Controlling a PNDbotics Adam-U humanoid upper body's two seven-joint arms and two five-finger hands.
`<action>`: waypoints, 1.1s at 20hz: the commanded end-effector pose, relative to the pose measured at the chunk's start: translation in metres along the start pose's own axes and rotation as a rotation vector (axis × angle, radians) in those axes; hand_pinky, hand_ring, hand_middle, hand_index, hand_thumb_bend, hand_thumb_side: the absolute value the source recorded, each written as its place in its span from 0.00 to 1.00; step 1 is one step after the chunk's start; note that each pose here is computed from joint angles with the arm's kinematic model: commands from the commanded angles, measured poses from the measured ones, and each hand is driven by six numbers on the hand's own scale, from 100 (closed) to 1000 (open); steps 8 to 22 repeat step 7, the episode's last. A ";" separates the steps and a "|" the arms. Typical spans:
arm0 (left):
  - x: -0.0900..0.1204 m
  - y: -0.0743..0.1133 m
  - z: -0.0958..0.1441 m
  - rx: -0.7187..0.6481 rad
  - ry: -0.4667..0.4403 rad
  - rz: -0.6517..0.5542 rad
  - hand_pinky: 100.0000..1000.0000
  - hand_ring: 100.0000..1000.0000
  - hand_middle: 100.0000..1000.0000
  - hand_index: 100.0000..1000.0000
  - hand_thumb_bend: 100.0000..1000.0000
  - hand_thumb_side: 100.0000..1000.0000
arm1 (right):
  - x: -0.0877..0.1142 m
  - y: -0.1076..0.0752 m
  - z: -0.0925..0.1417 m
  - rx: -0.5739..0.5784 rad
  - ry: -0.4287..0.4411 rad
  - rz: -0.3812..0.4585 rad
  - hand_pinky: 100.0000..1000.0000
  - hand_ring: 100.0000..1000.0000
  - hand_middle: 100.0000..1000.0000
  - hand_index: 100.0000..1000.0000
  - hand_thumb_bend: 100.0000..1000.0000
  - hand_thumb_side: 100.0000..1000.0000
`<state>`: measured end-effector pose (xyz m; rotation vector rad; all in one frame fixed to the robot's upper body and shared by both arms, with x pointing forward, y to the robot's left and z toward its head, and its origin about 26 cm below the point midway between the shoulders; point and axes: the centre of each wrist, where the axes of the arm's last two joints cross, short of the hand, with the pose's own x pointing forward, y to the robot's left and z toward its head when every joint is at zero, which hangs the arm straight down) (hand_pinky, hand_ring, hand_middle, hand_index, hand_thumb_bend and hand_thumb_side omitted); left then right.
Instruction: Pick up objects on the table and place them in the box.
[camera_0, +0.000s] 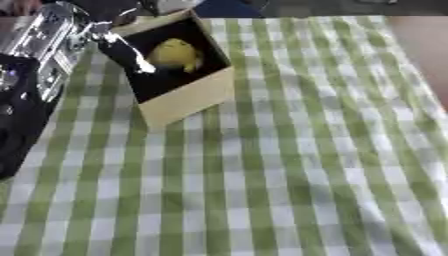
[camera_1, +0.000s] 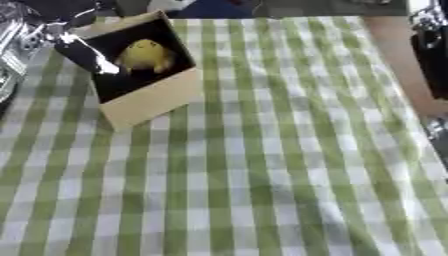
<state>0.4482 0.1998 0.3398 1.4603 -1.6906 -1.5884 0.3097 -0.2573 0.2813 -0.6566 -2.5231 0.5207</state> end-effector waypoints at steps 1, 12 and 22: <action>-0.012 0.037 0.015 0.175 0.026 0.032 0.68 0.73 0.71 0.77 0.58 0.43 | 0.005 -0.009 -0.004 -0.010 -0.026 0.020 0.76 0.78 0.64 0.79 0.00 1.00; -0.010 0.084 0.050 0.416 0.007 0.161 0.67 0.72 0.70 0.77 0.56 0.38 | 0.003 -0.011 -0.002 -0.013 -0.020 0.036 0.77 0.78 0.64 0.79 0.00 1.00; -0.010 0.084 0.050 0.416 0.007 0.161 0.67 0.72 0.70 0.77 0.56 0.38 | 0.003 -0.011 -0.002 -0.013 -0.020 0.036 0.77 0.78 0.64 0.79 0.00 1.00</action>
